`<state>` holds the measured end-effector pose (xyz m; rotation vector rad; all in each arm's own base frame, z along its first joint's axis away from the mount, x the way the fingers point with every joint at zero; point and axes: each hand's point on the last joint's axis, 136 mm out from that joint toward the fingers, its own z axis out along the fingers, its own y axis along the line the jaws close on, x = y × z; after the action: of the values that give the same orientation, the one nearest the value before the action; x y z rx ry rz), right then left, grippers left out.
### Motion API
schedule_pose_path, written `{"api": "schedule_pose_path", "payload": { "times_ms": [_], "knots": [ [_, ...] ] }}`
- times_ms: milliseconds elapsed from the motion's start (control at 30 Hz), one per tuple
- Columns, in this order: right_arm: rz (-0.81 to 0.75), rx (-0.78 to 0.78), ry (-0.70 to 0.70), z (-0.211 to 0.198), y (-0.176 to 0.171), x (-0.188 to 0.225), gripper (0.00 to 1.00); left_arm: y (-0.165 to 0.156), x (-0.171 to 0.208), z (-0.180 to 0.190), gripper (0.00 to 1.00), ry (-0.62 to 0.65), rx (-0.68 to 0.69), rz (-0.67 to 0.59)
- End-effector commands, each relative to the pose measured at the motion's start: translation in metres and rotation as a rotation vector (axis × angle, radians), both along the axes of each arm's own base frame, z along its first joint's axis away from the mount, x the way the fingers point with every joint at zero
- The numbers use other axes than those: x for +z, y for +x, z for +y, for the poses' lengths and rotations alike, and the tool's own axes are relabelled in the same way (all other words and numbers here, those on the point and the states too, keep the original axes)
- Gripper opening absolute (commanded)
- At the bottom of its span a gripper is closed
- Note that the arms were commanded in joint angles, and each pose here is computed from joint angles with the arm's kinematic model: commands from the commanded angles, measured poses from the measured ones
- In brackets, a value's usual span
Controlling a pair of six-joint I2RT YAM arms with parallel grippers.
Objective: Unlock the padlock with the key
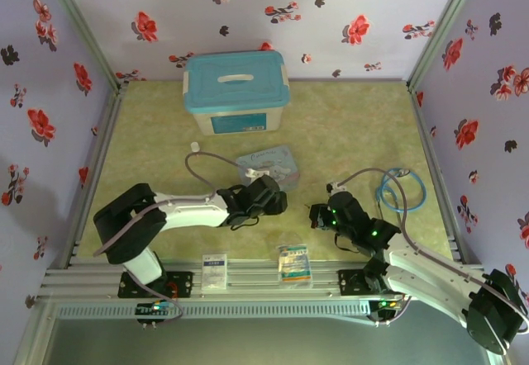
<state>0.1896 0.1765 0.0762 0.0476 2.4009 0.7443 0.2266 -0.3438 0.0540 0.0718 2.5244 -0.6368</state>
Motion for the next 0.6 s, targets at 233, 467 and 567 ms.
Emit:
{"api": "schedule_pose_path", "payload": {
  "times_ms": [233,467,567],
  "knots": [
    [0.001,-0.026,0.017,-0.001,0.002,-0.004,0.0,0.004,-0.014,0.003,0.44,0.057,0.05,-0.039],
    [0.007,-0.024,0.019,0.0,0.003,-0.005,0.0,-0.003,-0.021,0.0,0.45,0.07,0.04,-0.018],
    [0.006,-0.027,0.029,0.001,0.003,-0.006,0.0,-0.005,-0.025,-0.001,0.41,0.075,0.036,-0.012]
  ]
}}
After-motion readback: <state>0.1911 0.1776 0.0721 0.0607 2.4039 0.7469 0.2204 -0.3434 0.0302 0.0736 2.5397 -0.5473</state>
